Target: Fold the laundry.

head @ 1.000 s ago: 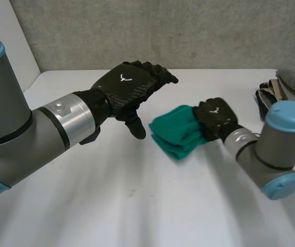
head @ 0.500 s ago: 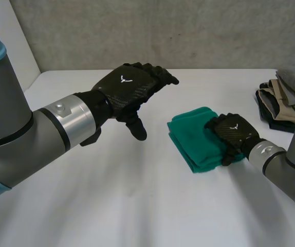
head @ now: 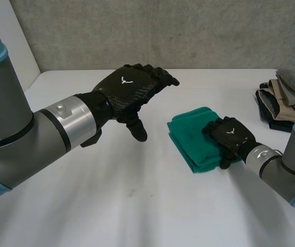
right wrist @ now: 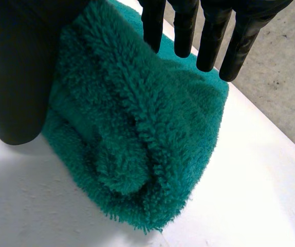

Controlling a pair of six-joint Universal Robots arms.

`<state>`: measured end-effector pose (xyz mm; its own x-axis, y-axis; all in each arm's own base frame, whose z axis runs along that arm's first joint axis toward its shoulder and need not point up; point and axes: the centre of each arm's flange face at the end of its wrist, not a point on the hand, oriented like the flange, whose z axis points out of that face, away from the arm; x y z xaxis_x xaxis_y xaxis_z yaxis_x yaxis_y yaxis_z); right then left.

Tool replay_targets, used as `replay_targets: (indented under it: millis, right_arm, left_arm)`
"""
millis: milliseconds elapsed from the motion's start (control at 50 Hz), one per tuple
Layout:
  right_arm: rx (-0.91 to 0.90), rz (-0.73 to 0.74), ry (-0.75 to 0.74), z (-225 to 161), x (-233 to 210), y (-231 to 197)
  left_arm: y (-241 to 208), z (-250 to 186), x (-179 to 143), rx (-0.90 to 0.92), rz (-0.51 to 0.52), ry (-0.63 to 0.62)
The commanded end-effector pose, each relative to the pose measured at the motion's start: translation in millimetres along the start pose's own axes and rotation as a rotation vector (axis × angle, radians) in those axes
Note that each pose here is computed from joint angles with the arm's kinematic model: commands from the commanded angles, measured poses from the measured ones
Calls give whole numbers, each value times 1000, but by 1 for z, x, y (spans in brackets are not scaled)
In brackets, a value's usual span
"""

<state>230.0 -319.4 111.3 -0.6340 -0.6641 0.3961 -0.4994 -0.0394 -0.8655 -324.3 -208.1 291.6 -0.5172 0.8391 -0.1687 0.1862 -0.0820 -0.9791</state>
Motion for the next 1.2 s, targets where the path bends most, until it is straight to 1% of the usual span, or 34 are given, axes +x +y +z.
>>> replay_targets:
  millis: [20,140,500,640,740,820,840,900,920,980,1000,1040,1060,1120,1140,1180,1200]
  right_arm:
    - [6,-10,8,10,3,4]
    - [18,-17,17,16,7,3]
    - [105,-55,-5,47,-2,-15]
    - [136,-65,11,56,5,-20]
    - [193,-64,50,63,19,-34]
    - [283,-106,110,66,41,-60]
    - [337,-132,141,65,51,-76]
    - [425,-175,213,62,76,-103]
    - [485,-198,276,58,100,-119]
    - [558,-208,366,50,137,-134]
    - [609,-206,425,42,166,-144]
    - [646,-203,462,34,187,-150]
    - [682,-188,498,24,211,-154]
    - [710,-173,537,14,237,-153]
    - [718,-166,559,8,253,-148]
    - [717,-170,584,1,268,-141]
    - [709,-173,603,-5,281,-132]
  left_arm:
    - [0,0,0,0,0,0]
    - [0,0,1,-1,-1,2]
    - [3,-1,1,-8,-4,3]
    - [3,0,0,-8,-4,0]
    - [3,-1,-1,-10,-5,-1]
    - [3,0,-1,-8,-5,0]
    - [3,0,-1,-7,-4,-1]
    - [3,0,-1,-7,-4,-1]
    - [2,-1,-1,-6,-3,-2]
    - [2,-1,0,-5,-3,1]
    - [2,-1,0,-4,-2,1]
    - [0,-2,0,0,0,-2]
    - [-1,-2,0,4,2,-2]
    - [-5,-5,1,13,7,-3]
    - [-6,-5,0,14,7,-5]
    - [-6,-5,1,16,6,-4]
    - [-6,-5,1,16,6,-4]
